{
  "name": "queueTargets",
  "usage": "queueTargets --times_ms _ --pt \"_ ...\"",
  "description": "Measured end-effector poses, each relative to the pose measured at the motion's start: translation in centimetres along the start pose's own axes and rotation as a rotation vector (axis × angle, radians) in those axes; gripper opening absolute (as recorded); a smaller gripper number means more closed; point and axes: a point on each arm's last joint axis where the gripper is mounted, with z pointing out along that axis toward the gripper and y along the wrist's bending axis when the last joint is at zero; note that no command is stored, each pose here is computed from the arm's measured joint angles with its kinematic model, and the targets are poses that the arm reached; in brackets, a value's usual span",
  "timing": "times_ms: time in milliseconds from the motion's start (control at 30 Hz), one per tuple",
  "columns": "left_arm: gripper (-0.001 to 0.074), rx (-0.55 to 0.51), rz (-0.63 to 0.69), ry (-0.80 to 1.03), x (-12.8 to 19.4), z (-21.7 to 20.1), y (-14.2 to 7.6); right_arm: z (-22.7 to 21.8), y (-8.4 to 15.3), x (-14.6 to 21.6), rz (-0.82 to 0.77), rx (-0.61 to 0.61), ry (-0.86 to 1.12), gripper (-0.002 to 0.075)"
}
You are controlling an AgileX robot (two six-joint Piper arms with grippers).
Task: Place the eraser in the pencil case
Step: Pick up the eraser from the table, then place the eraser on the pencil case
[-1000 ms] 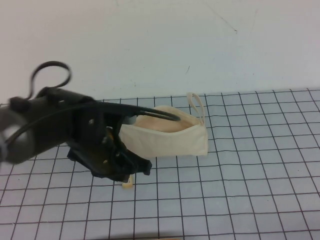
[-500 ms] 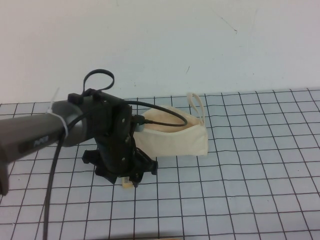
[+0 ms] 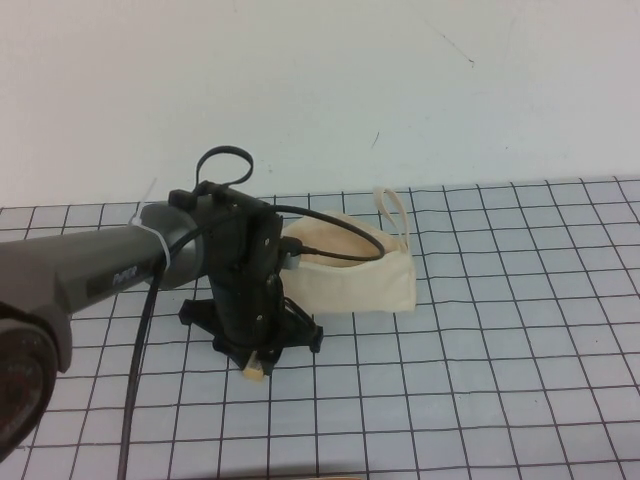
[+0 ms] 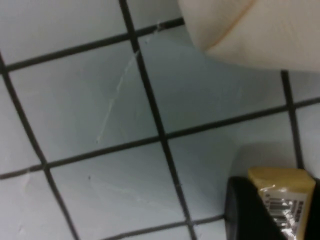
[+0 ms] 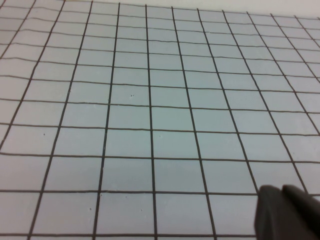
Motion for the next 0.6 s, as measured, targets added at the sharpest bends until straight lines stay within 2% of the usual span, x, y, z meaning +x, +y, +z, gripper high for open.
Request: queueTargets --times_ms 200,333,500,600 --pt "0.0188 -0.028 0.087 0.082 0.1 -0.7 -0.3 0.0 0.0 0.0 0.0 0.0 0.0 -0.0001" --pt "0.0188 -0.028 0.19 0.105 -0.3 -3.1 -1.6 0.0 0.0 0.0 0.0 0.0 0.0 -0.0001" --pt "0.0188 0.05 0.341 -0.011 -1.3 -8.7 -4.3 0.0 0.0 0.0 0.0 0.0 0.0 -0.0001" --pt "0.0188 0.099 0.37 -0.134 -2.5 -12.3 -5.4 0.0 0.0 0.0 0.0 0.0 0.0 -0.0001"
